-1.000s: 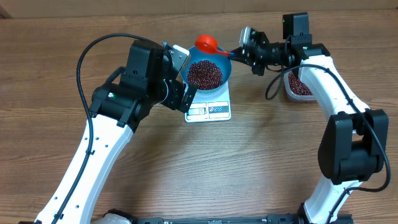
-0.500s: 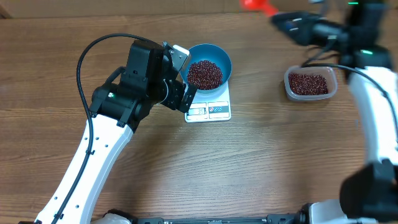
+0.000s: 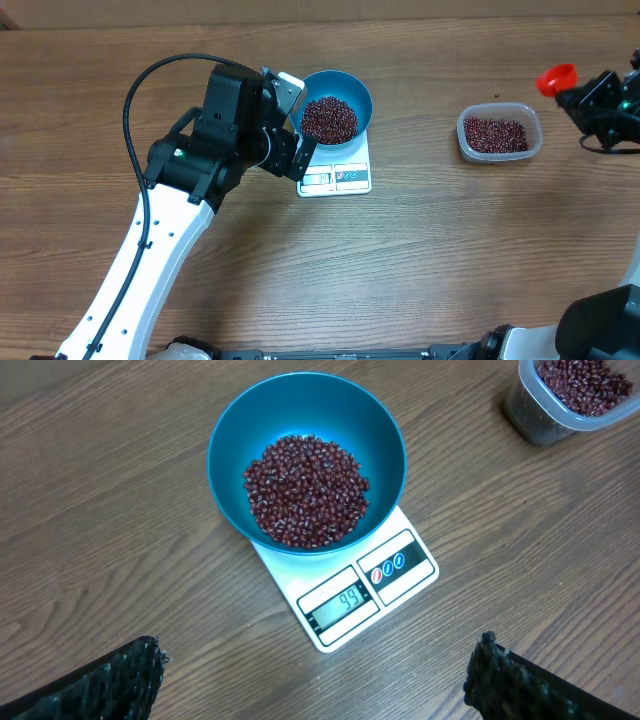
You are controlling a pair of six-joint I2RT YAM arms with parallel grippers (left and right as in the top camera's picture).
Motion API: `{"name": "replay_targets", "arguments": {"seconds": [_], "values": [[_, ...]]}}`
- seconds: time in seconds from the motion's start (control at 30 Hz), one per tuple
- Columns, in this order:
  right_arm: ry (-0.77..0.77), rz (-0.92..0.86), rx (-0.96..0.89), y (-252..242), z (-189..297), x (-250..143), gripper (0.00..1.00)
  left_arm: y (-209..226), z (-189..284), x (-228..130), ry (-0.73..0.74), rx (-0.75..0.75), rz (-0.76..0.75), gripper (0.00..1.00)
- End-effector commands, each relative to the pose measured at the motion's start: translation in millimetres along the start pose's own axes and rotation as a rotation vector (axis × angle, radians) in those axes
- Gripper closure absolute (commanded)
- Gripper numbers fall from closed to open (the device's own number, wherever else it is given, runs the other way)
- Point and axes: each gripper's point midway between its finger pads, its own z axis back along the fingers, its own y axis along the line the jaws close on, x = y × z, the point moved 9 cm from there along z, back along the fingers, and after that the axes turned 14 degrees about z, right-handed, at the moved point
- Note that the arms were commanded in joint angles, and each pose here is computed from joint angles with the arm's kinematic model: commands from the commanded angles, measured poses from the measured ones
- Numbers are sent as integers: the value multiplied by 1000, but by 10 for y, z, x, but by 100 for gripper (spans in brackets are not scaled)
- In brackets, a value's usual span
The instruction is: Scoop item into bowl and weigh 150g on scale
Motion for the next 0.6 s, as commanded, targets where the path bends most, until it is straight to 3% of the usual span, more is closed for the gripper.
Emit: {"name": "replay_targets", "arguments": {"seconds": [0.0,0.07,0.27,0.57], "values": [[38,396,-239,29,-25,-33,96,-4,35,31,-13,-13,-17,0],[125,644,-309,166,-98,-130,96,-3,35,31,-13,-13,-17,0],[218,939,-262,440,-283,-266,96,-3,35,31,-13,-13,-17,0],[393,969,-227,294,-693,-394,96,-4,35,31,-13,-13,-17,0]]}}
